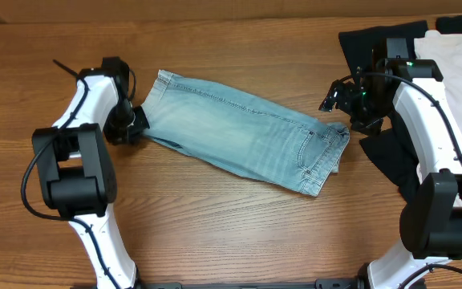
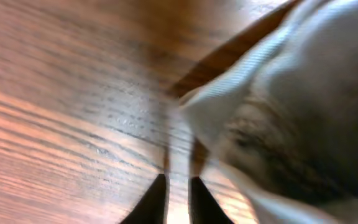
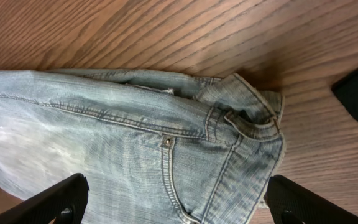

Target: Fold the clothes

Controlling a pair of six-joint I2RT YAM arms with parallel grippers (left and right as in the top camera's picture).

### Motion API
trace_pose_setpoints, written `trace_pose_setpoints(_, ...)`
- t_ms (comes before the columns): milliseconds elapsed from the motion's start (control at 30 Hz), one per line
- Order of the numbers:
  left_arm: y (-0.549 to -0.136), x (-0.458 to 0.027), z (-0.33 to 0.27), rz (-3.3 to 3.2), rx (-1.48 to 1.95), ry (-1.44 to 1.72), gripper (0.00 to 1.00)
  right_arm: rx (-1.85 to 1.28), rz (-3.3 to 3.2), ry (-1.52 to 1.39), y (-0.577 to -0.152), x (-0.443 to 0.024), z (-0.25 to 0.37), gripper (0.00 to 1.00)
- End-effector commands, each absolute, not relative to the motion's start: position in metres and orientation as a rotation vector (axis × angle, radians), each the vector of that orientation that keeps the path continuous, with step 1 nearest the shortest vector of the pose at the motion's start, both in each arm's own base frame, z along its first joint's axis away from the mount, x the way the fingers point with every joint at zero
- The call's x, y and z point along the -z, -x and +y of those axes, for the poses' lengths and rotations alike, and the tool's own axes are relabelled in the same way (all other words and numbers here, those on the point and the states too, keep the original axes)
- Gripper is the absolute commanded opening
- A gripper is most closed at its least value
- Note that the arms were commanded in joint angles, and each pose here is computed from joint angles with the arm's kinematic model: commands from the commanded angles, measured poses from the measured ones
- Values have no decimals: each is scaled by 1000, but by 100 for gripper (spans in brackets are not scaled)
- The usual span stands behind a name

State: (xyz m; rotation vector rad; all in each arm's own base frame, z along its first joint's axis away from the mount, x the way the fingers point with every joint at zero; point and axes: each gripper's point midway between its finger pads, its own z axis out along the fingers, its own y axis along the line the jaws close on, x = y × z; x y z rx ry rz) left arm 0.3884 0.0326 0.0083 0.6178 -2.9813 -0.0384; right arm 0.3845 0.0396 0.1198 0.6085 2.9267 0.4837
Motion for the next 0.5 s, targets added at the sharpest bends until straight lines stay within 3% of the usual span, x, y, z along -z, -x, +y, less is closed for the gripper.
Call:
trace_pose_setpoints(0,-412,-44,21,-3054,-18,-491,32,-479,2907,-555,-388,-127,39,96)
trace_pose_setpoints(100,-413,-73,19,-3074,2,-440,43,-468,2907,-557,-389,-126,37,96)
trace_pose_setpoints(200,-412,-97,20,-3120,57,-394,61,-468,2907,-557,-388,-126,37,96)
trace_pose_setpoints(267,-412,-108,18,-3156,66,-350,65,-468,2910,-558,-388,-126,38,96)
trace_pose_setpoints(367,-421,-109,20,-3188,76,-449,62,-467,2914,-560,-387,-126,38,96)
trace_pose_setpoints(467,-423,-92,22,-3150,67,-676,49,-467,2917,-561,-386,-126,38,96)
